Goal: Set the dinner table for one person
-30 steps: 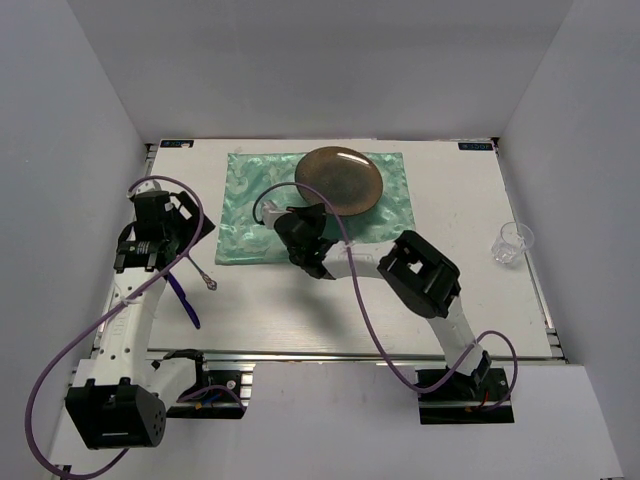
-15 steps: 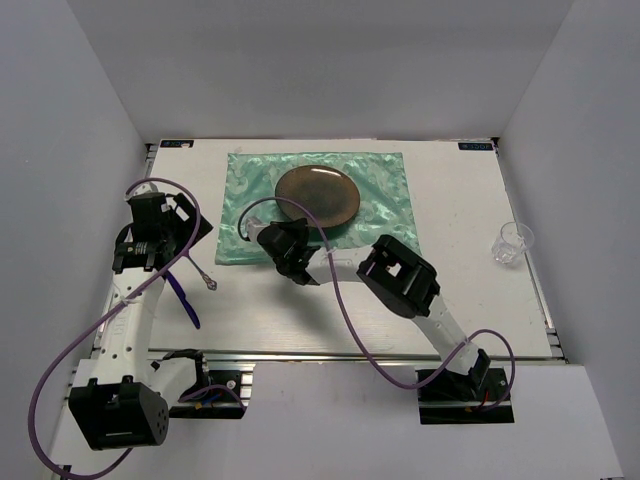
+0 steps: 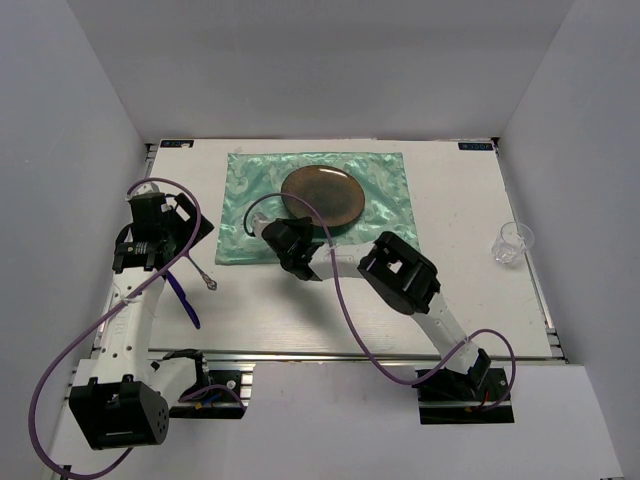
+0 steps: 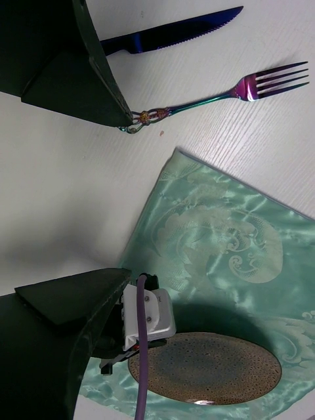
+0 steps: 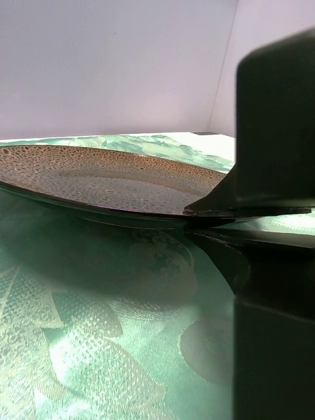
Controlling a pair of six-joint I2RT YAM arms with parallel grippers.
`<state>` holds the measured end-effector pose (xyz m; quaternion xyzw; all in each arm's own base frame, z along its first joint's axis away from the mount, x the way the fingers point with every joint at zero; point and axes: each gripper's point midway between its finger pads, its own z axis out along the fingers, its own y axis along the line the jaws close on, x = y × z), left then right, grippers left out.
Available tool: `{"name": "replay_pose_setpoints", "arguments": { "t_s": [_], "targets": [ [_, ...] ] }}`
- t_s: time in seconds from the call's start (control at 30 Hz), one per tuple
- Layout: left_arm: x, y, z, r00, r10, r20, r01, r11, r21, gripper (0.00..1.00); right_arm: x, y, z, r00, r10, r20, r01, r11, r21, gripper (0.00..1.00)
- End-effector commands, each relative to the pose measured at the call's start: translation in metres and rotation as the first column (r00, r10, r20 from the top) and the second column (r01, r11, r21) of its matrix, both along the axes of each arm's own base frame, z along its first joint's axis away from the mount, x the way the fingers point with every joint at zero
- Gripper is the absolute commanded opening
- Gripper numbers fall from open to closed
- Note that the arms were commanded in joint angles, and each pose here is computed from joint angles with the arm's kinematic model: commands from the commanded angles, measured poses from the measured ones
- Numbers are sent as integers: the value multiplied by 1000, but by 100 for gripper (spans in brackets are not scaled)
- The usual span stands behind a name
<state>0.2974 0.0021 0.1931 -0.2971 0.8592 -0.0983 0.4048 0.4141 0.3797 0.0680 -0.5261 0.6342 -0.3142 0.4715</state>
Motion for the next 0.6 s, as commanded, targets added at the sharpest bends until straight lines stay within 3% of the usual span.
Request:
{"name": "replay_pose_setpoints", "arguments": {
  "t_s": [0.0,0.17,0.2,0.23,0.33,0.5,0.57],
  "targets": [
    [3,3,4,1000,-2,26,2,1000,3,98,16,-4,60,987,-95,130,80,990,117,0],
    [3,3,4,1000,-2,26,2,1000,3,98,14,-4,54,989,-95,112,82,990,116,0],
    [3,3,4,1000,-2,28,2,1000,3,98,14,-4,55,989,-99,112,84,988,126,7],
    [3,3,4,1000,-2,29,2,1000,3,98,12,-3,54,990,-96,106,83,989,125,26],
    [3,3,4,1000,-2,28,2,1000,3,98,9,-1,58,991,-93,94,78,985,154,47],
    [3,3,4,1000,-2,29,2,1000,3,98,7,3,70,993,-90,76,73,977,200,49],
    [3,3,4,1000,-2,26,2,1000,3,98,3,7,70,995,-88,56,73,971,226,60]
  ]
}}
